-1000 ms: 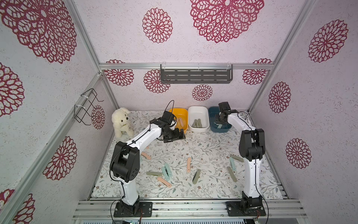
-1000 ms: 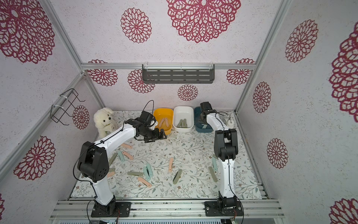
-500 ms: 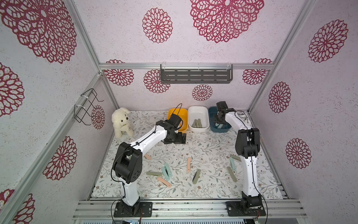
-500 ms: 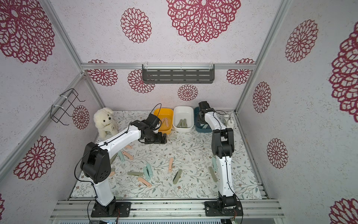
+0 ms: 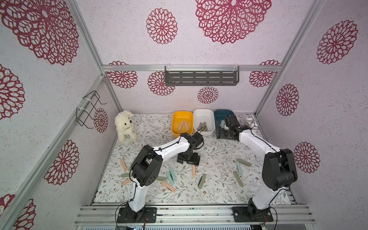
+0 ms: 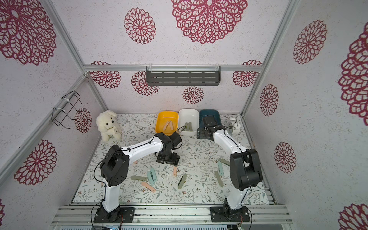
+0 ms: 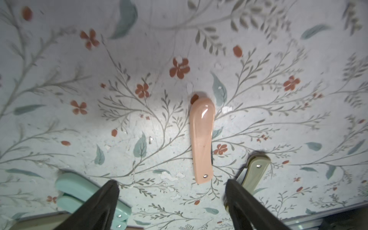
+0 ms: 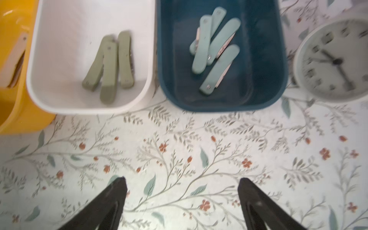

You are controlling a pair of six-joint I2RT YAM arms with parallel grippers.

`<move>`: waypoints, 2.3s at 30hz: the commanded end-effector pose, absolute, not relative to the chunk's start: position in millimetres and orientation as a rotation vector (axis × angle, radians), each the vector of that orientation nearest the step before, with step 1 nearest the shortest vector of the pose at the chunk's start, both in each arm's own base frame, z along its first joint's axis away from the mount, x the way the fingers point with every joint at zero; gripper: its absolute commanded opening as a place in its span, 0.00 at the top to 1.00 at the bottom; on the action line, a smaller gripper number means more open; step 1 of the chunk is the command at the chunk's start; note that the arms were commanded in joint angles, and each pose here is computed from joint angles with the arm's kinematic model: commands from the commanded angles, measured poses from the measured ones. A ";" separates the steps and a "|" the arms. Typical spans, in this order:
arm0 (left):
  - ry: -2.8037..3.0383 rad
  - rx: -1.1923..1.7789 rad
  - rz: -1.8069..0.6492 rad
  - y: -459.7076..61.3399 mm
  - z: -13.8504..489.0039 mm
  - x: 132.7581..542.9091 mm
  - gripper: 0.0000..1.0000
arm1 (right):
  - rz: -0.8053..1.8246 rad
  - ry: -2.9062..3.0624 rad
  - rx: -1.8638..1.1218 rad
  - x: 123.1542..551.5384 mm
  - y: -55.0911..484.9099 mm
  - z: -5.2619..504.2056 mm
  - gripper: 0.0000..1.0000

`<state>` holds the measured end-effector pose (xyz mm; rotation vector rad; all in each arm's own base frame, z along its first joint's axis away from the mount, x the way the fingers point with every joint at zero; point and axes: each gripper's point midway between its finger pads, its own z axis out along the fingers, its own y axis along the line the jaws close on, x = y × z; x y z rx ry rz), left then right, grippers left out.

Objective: Place the fruit knives into the storage box by color
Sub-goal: Pick up the fruit knife from the center of the board, then place the fruit knife in the storage box.

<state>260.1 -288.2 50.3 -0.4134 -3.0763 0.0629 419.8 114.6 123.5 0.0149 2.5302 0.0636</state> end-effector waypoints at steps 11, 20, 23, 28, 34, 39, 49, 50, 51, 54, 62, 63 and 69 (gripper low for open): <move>-3.068 -0.428 -0.177 -301.6 13.8 258.1 0.29 | 0.249 2.498 -0.053 381.0 125.6 110.1 0.01; -3.045 -0.442 -0.200 -294.6 -5.0 256.4 0.43 | 0.294 2.478 -0.063 381.9 130.9 115.2 0.01; -3.056 -0.413 -0.178 -290.7 -7.4 258.8 0.49 | 0.313 2.472 -0.069 382.6 134.9 121.2 0.01; -3.063 -0.360 -0.087 -288.4 -15.4 256.5 0.61 | 0.249 2.510 -0.072 381.7 134.4 121.2 0.01; -3.065 -0.345 -0.052 -277.9 -16.3 253.6 0.69 | 0.232 2.529 -0.042 375.5 138.2 113.2 0.01; -3.081 -0.337 -0.012 -276.9 -12.5 256.6 0.73 | 0.224 2.554 -0.066 368.8 149.2 106.6 0.01; -3.144 -0.314 0.053 -277.7 9.5 279.9 0.78 | 0.227 2.541 -0.057 369.7 156.9 113.3 0.01; -3.147 -0.313 0.051 -277.4 10.9 281.4 0.78 | 0.230 2.541 -0.060 370.4 158.9 112.0 0.01; -3.149 -0.306 0.053 -276.7 12.2 283.5 0.79 | 0.236 2.543 -0.059 371.7 160.4 111.4 0.01; -3.169 -0.286 0.059 -274.2 21.8 292.7 0.82 | 0.254 2.528 -0.066 380.5 169.6 115.9 0.01; -3.328 -0.270 -0.017 -254.8 87.3 363.7 0.85 | 0.253 2.517 -0.109 392.9 180.5 113.3 0.01; -3.343 -0.262 -0.021 -251.8 94.4 373.7 0.85 | 0.247 2.516 -0.113 396.3 180.1 112.0 0.01; -3.464 -0.205 -0.066 -226.5 127.5 449.8 0.85 | 0.258 2.505 -0.146 423.0 190.3 112.3 0.01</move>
